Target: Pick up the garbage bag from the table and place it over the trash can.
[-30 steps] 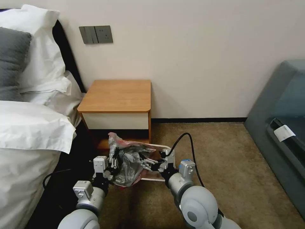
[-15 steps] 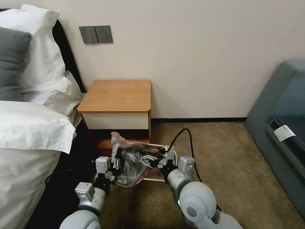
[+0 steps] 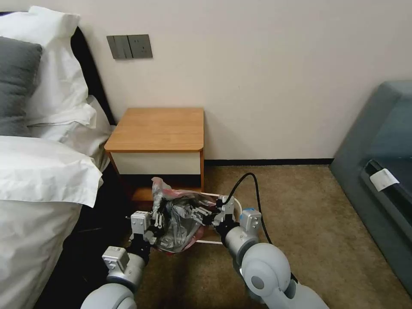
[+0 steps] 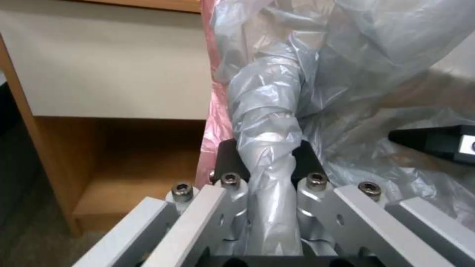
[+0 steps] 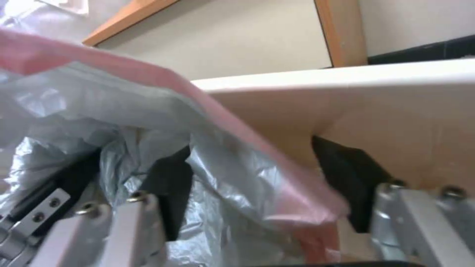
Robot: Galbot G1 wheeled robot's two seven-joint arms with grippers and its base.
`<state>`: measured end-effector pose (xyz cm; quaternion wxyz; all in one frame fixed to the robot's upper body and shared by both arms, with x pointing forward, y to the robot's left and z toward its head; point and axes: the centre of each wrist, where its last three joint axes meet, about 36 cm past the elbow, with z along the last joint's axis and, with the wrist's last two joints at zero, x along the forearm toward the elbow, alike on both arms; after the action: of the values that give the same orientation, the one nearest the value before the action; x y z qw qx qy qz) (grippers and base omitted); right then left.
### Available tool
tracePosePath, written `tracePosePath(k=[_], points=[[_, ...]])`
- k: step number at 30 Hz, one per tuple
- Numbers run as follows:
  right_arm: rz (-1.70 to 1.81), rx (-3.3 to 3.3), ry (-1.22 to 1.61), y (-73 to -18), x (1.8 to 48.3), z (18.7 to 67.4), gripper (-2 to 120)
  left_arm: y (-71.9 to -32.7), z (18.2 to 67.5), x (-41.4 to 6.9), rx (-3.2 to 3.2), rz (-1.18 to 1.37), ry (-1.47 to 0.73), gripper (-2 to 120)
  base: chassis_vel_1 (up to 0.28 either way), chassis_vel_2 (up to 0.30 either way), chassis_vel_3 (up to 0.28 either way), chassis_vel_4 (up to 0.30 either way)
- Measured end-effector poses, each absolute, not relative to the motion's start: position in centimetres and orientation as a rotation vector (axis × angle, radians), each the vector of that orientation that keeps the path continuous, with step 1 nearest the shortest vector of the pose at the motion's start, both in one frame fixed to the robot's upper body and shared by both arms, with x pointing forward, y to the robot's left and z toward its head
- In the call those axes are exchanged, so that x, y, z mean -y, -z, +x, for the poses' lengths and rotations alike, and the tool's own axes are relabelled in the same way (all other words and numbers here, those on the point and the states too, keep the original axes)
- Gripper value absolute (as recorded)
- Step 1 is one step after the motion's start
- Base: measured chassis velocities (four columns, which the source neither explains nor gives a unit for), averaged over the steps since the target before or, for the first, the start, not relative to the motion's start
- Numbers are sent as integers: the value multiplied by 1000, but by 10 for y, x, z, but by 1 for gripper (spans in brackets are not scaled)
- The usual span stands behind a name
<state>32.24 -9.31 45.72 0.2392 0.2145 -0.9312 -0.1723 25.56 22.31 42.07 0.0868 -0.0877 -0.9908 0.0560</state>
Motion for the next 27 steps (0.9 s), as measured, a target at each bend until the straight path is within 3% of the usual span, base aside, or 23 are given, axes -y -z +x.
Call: tracePosePath(k=[5, 7, 9, 11, 13, 16, 27], points=[[596, 2555, 473, -456, 93, 322, 46, -419, 256, -224, 2949, -259, -170, 8, 0, 0, 0, 0], [607, 2560, 476, -455, 93, 322, 34, -418, 257, -223, 2944, -259, -177, 8, 0, 0, 0, 0], [609, 2560, 475, -455, 93, 322, 34, -418, 256, -223, 2943, -259, -180, 8, 0, 0, 0, 0], [619, 2562, 471, -456, 94, 321, 18, -418, 257, -222, 2932, -260, -202, 8, 0, 0, 0, 0], [622, 2563, 470, -456, 95, 320, 15, -418, 257, -222, 2930, -259, -207, 8, 0, 0, 0, 0], [630, 2574, 464, -461, 100, 315, 0, -416, 259, -223, 2918, -239, -216, 8, 0, 0, 0, 0], [635, 2608, 455, -476, 120, 306, 0, -412, 262, -223, 2899, -207, -252, 8, 0, 0, 0, 0]])
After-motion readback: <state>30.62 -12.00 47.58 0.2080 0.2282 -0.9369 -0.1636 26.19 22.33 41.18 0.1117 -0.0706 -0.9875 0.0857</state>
